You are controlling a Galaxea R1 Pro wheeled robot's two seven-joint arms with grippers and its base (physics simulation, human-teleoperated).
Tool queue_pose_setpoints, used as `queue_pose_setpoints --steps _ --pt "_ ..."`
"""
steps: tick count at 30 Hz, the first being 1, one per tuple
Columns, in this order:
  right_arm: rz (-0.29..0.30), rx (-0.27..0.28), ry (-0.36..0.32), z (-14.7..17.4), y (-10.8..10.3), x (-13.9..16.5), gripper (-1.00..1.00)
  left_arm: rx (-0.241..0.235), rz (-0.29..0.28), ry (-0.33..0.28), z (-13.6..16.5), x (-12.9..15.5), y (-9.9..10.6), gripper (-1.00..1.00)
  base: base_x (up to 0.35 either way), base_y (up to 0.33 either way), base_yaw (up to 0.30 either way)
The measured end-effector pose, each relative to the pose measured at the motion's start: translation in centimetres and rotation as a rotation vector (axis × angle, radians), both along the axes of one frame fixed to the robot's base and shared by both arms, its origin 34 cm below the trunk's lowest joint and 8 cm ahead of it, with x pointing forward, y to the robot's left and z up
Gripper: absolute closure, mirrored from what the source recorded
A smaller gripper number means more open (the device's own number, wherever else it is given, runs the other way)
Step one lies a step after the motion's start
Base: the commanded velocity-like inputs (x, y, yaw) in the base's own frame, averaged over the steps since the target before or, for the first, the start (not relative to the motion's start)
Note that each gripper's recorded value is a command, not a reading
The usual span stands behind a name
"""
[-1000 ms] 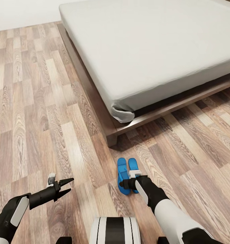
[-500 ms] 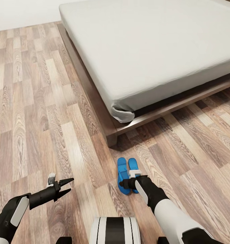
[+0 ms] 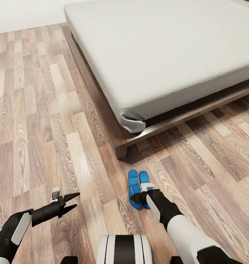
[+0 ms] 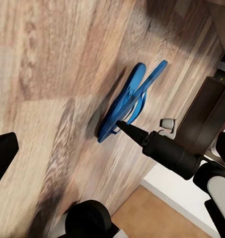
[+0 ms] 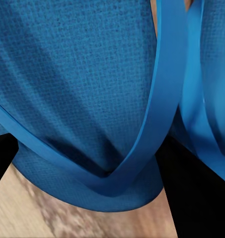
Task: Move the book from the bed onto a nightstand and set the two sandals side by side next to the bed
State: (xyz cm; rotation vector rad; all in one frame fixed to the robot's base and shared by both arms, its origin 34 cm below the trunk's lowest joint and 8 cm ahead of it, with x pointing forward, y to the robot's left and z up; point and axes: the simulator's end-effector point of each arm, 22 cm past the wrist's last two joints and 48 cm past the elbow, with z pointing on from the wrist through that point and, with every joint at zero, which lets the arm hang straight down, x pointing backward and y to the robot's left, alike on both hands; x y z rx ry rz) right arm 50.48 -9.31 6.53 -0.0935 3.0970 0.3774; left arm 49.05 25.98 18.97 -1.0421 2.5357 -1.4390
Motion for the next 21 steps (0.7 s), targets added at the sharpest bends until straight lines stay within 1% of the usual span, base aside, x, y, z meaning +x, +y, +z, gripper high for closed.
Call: queue_pose_setpoints --steps 2,8,21 --pt "0.000 0.000 -0.001 0.0 0.0 0.0 1.00 0.000 0.000 0.000 0.0 0.0 0.0 -1.00 0.000 0.000 0.000" --pt "0.000 0.001 0.022 -1.1 0.1 -1.0 1.00 0.001 0.000 0.024 -1.1 -0.8 0.0 -1.00 0.000 0.000 0.000" --pt "0.000 0.001 0.021 -1.0 0.1 -0.9 1.00 0.000 0.000 0.025 -1.1 -0.8 0.0 -1.00 0.000 0.000 0.000"
